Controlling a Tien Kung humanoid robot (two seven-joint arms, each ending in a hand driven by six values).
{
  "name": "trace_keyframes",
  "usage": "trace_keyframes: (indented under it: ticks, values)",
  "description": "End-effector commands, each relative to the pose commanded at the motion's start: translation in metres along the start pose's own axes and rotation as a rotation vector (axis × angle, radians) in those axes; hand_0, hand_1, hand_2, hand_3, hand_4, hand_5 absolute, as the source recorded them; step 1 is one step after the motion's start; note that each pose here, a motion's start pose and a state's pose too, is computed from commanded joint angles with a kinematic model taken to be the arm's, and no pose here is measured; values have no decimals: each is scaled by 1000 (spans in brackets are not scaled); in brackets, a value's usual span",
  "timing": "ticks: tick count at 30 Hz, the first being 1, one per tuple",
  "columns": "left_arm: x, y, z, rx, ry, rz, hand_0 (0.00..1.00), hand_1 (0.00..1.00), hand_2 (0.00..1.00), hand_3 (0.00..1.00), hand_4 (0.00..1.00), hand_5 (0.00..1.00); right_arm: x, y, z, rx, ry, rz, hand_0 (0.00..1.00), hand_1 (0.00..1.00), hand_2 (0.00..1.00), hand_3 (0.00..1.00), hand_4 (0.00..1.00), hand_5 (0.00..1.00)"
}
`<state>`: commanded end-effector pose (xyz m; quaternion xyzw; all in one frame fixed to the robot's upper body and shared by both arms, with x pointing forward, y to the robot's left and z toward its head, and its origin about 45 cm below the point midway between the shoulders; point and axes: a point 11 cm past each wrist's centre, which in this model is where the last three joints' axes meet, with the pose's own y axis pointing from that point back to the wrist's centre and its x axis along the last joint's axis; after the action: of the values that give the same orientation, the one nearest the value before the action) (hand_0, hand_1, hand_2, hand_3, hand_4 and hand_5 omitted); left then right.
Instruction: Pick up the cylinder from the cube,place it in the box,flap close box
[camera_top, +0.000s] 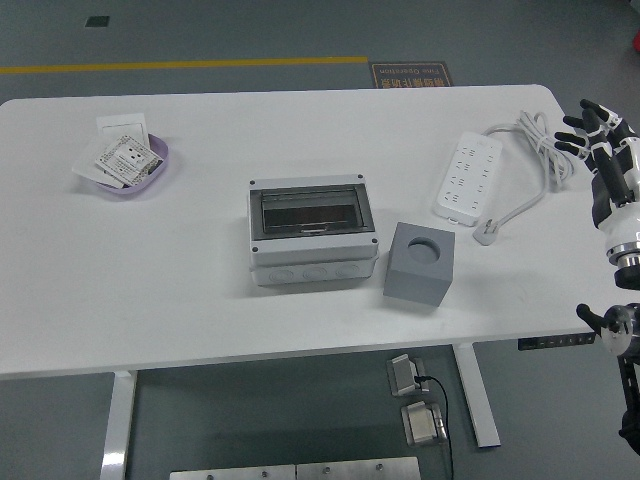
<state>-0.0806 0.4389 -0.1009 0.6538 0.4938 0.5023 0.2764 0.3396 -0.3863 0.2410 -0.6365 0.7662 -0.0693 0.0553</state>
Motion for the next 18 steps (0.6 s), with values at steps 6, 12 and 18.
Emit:
trace_keyframes:
  ticks: [6,12,18]
  values:
    - [0,0,1,-2,0,-1,653,704,675,727,801,573,-4,0,1,-9,10,-19,666,619,687,762,941,576]
    - [0,1,2,-3,0,-1,653,702,674,726,800,573,-16,0,6,-30,69,-75,675,634,697,779,931,567]
    - [1,1,3,-3,2,-1,653,702,674,726,800,573,-13,0,6,-31,85,-71,691,642,705,785,933,568]
